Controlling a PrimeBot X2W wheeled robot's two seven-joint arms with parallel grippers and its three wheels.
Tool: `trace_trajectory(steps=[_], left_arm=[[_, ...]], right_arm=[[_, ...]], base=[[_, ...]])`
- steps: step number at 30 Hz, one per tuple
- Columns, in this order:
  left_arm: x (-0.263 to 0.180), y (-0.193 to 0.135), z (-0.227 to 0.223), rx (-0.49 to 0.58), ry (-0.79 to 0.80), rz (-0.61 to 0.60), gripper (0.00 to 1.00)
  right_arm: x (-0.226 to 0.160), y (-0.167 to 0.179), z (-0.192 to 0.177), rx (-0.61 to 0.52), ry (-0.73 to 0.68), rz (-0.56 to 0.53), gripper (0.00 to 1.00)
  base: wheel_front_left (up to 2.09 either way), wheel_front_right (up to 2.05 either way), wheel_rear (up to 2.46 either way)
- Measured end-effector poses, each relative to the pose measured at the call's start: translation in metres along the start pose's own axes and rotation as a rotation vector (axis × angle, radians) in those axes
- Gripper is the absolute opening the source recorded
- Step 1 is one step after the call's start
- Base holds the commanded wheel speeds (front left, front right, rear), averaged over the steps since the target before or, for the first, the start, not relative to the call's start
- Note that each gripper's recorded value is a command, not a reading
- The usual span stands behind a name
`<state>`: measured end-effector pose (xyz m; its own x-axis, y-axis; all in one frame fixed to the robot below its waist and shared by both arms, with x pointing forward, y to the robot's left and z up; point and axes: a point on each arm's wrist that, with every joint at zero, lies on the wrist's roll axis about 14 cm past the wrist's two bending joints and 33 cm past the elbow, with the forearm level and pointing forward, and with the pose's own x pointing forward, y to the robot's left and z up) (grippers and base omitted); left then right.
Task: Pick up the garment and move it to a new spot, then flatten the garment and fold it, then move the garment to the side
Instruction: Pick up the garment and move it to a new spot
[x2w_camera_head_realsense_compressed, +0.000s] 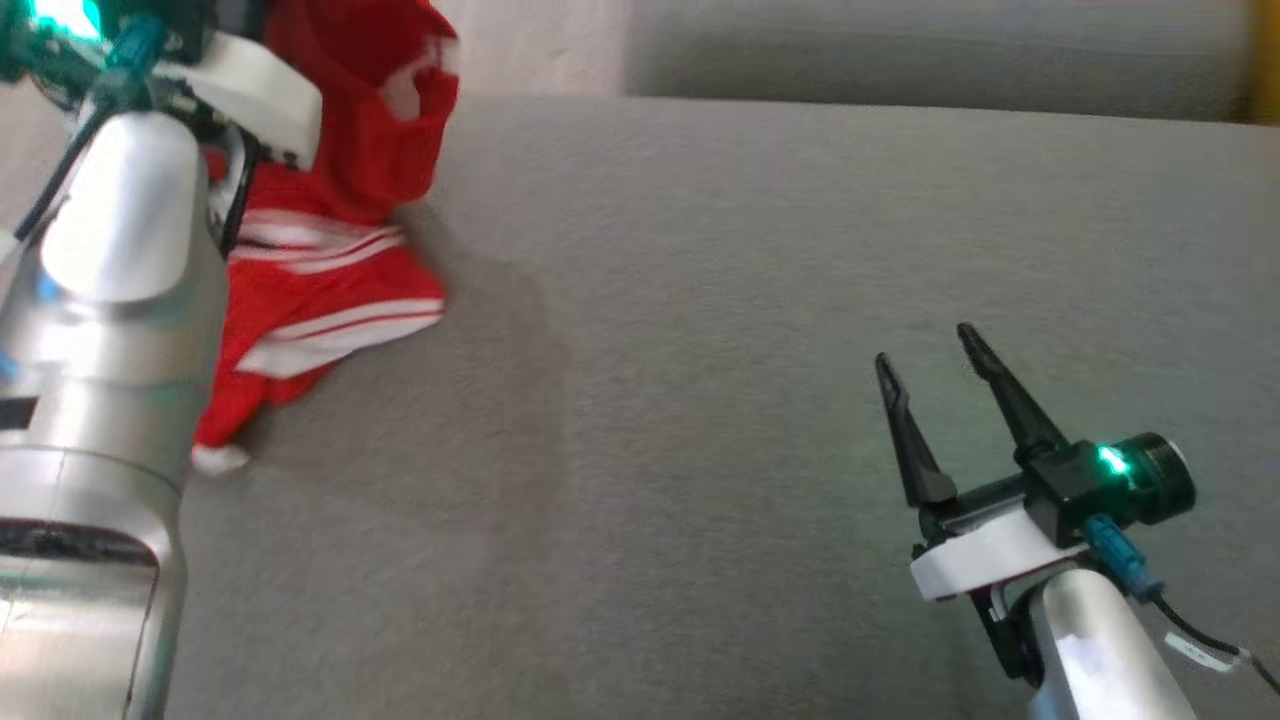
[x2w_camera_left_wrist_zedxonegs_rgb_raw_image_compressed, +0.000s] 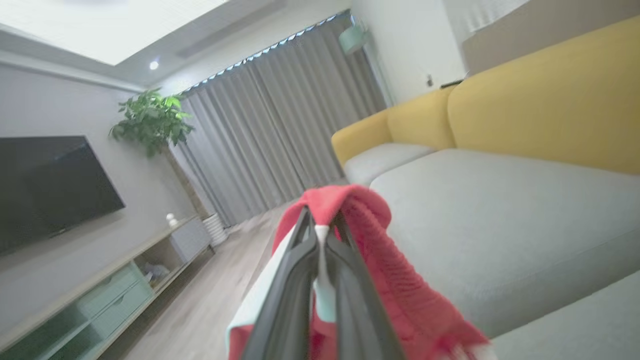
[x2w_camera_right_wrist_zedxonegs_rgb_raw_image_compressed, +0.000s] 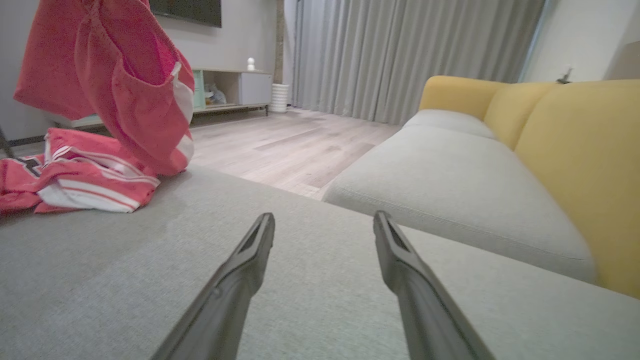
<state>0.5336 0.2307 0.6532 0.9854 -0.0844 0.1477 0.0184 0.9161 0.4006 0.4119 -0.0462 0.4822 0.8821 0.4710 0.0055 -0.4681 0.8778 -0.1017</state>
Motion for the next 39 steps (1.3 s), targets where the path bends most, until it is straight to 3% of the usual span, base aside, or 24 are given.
trace_trajectory(steps=[8, 10, 16, 20, 24, 25, 26, 30, 35, 39], left_arm=[[0.033, -0.092, 0.119, 0.001, -0.262, -0.222, 0.0], [0.035, -0.131, 0.164, -0.068, -0.357, -0.302, 0.0], [0.028, -0.207, 0.213, -0.249, -0.404, -0.463, 0.0], [0.013, -0.269, 0.176, -0.258, -0.285, -0.602, 0.0], [-0.024, -0.325, 0.065, -0.245, -0.061, -0.722, 0.0], [-0.035, -0.331, 0.035, -0.248, -0.002, -0.732, 0.27], [-0.046, -0.336, 0.008, -0.243, 0.051, -0.733, 1.0], [-0.072, -0.329, -0.059, -0.268, 0.191, -0.614, 1.0], [-0.085, -0.305, -0.05, -0.368, 0.134, -0.467, 1.0], [-0.116, -0.285, -0.07, -0.423, 0.183, -0.372, 1.0]], right_arm=[[-0.057, -0.067, 0.039, -0.036, -0.091, -0.254, 1.0], [-0.084, -0.085, 0.047, -0.025, -0.113, -0.34, 1.0], [-0.133, -0.111, 0.048, -0.021, -0.117, -0.489, 1.0], [-0.153, -0.121, 0.048, -0.01, -0.119, -0.549, 1.0], [-0.155, -0.12, 0.04, 0.013, -0.098, -0.556, 1.0], [-0.154, -0.119, 0.037, 0.021, -0.089, -0.554, 1.0], [-0.153, -0.119, 0.033, 0.029, -0.079, -0.552, 1.0], [-0.148, -0.117, 0.021, 0.046, -0.043, -0.541, 1.0], [-0.137, -0.113, 0.013, 0.073, -0.026, -0.515, 1.0], [-0.135, -0.101, 0.001, 0.1, 0.002, -0.486, 1.0]], base=[[0.0, 0.0, 0.0], [0.0, 0.0, 0.0], [0.0, 0.0, 0.0], [0.0, 0.0, 0.0], [0.0, 0.0, 0.0], [0.0, 0.0, 0.0], [0.0, 0.0, 0.0], [0.0, 0.0, 0.0], [0.0, 0.0, 0.0], [0.0, 0.0, 0.0]])
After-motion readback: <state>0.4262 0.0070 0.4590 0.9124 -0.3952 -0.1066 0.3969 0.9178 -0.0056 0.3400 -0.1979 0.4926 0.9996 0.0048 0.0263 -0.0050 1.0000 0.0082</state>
